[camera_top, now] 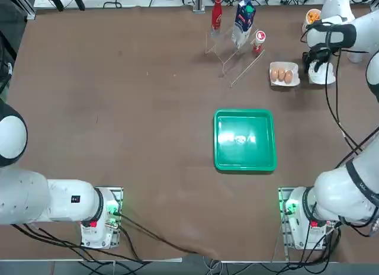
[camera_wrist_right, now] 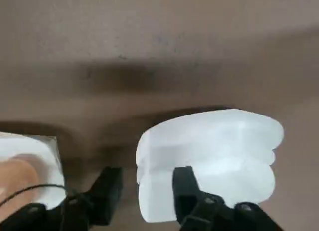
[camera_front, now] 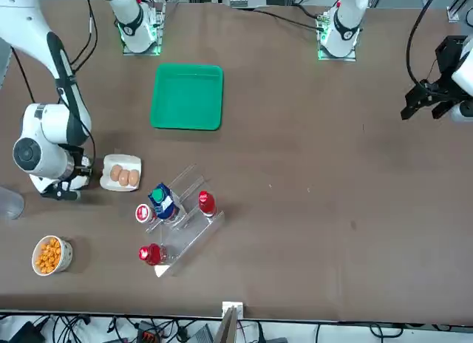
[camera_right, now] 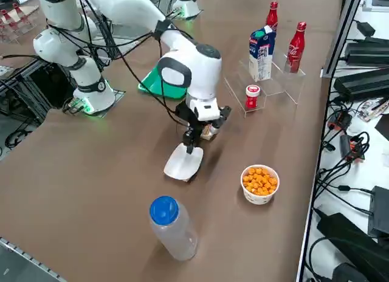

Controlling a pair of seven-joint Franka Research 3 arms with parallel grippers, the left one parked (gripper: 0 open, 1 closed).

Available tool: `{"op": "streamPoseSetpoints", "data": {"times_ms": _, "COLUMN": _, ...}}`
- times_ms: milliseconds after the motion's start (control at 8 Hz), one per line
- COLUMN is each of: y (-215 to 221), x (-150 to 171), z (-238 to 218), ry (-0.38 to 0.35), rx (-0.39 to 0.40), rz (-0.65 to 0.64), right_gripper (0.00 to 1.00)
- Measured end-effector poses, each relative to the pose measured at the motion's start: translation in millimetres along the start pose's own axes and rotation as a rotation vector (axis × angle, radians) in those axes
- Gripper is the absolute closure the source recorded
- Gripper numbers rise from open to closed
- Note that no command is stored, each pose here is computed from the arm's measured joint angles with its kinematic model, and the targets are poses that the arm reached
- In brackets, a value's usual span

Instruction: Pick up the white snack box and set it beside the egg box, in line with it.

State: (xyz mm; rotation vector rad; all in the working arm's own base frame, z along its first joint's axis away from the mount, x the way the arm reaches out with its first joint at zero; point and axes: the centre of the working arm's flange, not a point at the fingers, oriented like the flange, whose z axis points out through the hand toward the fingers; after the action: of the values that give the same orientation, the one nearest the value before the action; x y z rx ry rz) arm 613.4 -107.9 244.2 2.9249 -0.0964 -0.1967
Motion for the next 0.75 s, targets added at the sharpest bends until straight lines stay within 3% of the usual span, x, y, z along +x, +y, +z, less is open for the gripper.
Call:
{"op": "streamPoseSetpoints", "data": {"times_ms": 125, "y": 5, "x": 1, "z": -36, "ry": 0.035, "rx": 0.039, "rz": 0.045, "right_gripper": 0.11}}
{"op": "streamPoseSetpoints", "data": {"times_ms": 250, "y": 4, "x": -2, "z": -90, "ry": 0.095, "rx": 0.127, "rz": 0.102, "right_gripper": 0.00}}
{"op": "streamPoseSetpoints", "data": {"times_ms": 375, "y": -3, "x": -10, "z": -152, "ry": 0.150, "rx": 0.195, "rz": 0.123, "right_gripper": 0.00}}
{"op": "streamPoseSetpoints", "data": {"times_ms": 500, "y": -16, "x": -24, "z": -215, "ry": 0.158, "rx": 0.225, "rz": 0.099, "right_gripper": 0.00}}
{"op": "streamPoseSetpoints", "data": {"times_ms": 750, "y": -34, "x": -60, "z": -329, "ry": 0.104, "rx": 0.232, "rz": 0.028, "right_gripper": 0.00}}
